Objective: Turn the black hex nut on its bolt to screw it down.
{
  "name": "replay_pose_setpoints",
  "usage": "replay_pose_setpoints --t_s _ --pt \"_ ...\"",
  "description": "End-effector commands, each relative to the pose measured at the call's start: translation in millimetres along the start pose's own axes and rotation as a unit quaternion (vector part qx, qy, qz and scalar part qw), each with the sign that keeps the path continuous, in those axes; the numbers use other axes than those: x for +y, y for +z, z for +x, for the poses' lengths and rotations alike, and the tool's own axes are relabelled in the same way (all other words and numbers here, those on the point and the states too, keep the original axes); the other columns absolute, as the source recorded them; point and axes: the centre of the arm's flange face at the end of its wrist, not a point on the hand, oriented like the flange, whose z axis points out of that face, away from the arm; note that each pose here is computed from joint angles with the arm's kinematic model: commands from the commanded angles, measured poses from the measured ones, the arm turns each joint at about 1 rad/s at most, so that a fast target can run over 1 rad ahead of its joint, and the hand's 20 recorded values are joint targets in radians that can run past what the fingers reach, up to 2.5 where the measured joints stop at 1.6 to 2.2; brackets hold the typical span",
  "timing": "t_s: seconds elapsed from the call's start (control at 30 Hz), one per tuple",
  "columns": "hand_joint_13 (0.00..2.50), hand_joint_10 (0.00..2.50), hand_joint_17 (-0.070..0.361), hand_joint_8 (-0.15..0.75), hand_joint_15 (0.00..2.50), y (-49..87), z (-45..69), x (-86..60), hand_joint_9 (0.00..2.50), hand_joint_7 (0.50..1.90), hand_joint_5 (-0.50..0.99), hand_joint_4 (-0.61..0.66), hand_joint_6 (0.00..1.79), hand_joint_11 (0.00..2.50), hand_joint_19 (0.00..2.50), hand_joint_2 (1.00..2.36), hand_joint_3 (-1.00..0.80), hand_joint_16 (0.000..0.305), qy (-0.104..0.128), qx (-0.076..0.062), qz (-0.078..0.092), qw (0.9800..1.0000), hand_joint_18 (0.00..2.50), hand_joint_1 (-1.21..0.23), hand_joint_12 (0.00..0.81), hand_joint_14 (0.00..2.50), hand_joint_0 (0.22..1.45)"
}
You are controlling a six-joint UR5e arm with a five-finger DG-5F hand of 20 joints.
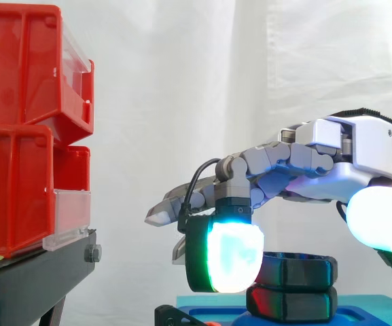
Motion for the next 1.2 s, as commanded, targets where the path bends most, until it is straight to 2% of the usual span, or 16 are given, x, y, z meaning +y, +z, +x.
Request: replay_pose_setpoints --t_s 0.0,0.5,0.7,1.03,1.17 --pt "0.40 0.00 0.134 0.295 0.00 -2.1 -1.1 -3.0 0.67 1.25 -0.12 0.23 0.50 0.11 0.21 1.00 -0.50 0.059 -0.003 -0.003 0.001 1.0000 0.28 -0.22 0.353 0.00 0.38" --pt "0.41 0.00 0.134 0.296 0.00 -11.9 -5.9 -11.7 0.68 1.24 -0.12 0.23 0.50 0.12 0.22 1.00 -0.50 0.059 -0.009 -0.006 -0.002 0.9999 0.28 -0.23 0.351 0.00 0.38" --pt "0.41 0.00 0.134 0.294 0.00 -25.0 -6.7 -21.0 0.68 1.24 -0.12 0.23 0.50 0.12 0.21 1.00 -0.50 0.059 -0.012 -0.004 -0.006 0.9999 0.29 -0.26 0.352 0.00 0.38" --pt "0.42 0.00 0.134 0.290 0.00 -36.8 -10.8 -31.0 0.69 1.18 -0.12 0.24 0.50 0.12 0.21 1.00 -0.50 0.060 -0.017 -0.009 -0.010 0.9998 0.29 -0.31 0.351 0.00 0.38" --pt "0.42 0.00 0.134 0.287 0.00 -34.1 -20.7 -33.6 0.69 1.14 -0.12 0.25 0.50 0.12 0.21 1.00 -0.50 0.060 -0.019 -0.014 -0.015 0.9996 0.30 -0.33 0.351 0.00 0.38"
